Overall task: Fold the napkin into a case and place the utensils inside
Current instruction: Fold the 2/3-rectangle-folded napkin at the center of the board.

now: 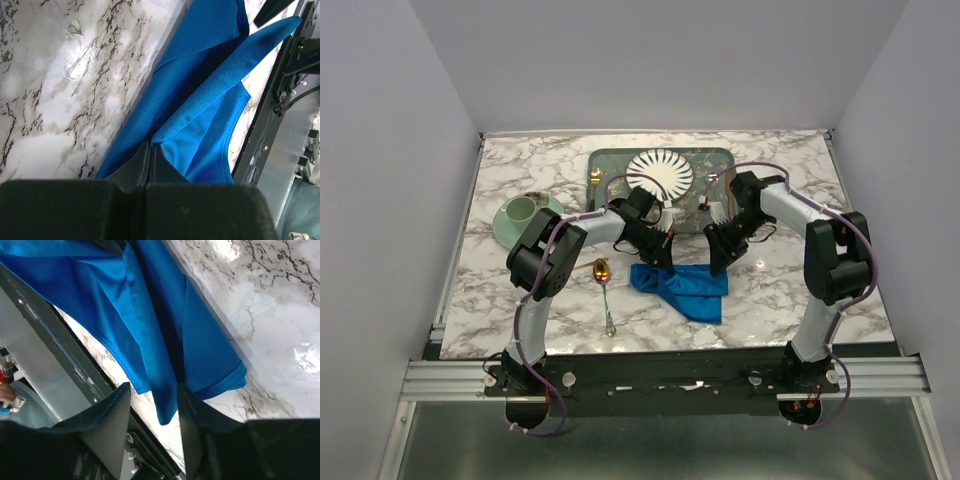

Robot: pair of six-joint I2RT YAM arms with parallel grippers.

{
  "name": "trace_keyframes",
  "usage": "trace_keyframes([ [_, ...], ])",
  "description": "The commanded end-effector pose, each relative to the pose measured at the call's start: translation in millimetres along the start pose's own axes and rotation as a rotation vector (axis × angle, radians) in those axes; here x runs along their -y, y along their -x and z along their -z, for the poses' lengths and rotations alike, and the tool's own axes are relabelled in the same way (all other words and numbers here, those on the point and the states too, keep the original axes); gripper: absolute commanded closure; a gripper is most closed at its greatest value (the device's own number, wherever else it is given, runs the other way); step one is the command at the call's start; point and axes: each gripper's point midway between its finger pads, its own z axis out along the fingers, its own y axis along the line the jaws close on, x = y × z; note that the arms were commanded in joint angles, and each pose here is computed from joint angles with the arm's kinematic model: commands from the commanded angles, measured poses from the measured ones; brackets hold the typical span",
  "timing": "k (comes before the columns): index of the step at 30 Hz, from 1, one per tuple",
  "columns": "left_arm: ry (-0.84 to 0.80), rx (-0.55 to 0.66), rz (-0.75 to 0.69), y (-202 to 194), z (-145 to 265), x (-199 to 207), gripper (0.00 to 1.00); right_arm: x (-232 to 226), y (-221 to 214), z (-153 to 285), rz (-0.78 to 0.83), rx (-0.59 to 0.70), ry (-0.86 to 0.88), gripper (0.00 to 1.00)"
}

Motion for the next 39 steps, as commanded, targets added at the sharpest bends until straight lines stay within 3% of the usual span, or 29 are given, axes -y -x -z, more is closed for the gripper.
trace_keyframes([
  [1, -0.018, -0.004, -0.004, -1, -1, -1, 1.00, 8, -10, -11, 0.025, -0.038, 0.005, 0.55],
  [4, -0.033, -0.001, -0.009, 0, -1, 2, 1.00, 10, -12, -13, 0.032, -0.046, 0.006, 0.71],
  [5, -0.034, 0.004, -0.009, 1, 0, 2, 1.00, 11, -13, -14, 0.030, -0.051, 0.007, 0.79],
  [6, -0.039, 0.007, -0.014, 2, 0, 3, 1.00, 12, -12, -15, 0.030, -0.052, 0.008, 0.97],
  [7, -0.053, 0.024, -0.036, 5, 2, 8, 0.97, 13, -12, -16, 0.025, -0.051, 0.006, 0.99],
  [8, -0.072, 0.037, -0.053, 8, 5, 14, 0.90, 13, -11, -15, 0.023, -0.048, 0.002, 0.99],
  [9, -0.082, 0.056, -0.069, 11, 8, 18, 0.75, 14, -11, -16, 0.020, -0.049, 0.001, 0.99],
  [13, -0.103, 0.141, -0.179, 27, 31, 47, 0.57, 17, -10, -22, -0.020, -0.049, 0.000, 0.99],
  [16, -0.069, 0.163, -0.231, 29, 47, 56, 0.51, 20, -8, -25, -0.052, -0.050, -0.004, 0.99],
  [22, 0.039, 0.092, -0.366, 8, 74, 51, 0.47, 21, 2, -24, -0.076, -0.024, -0.013, 0.99],
  [28, 0.100, -0.021, -0.462, -23, 92, 47, 0.32, 20, 8, -21, -0.085, -0.003, -0.013, 0.99],
  [33, 0.165, -0.058, -0.489, -31, 97, 37, 0.32, 25, 11, -23, -0.102, -0.007, -0.025, 0.99],
  [39, 0.253, -0.133, -0.492, -44, 98, 13, 0.43, 35, 13, -27, -0.139, -0.019, -0.058, 0.99],
])
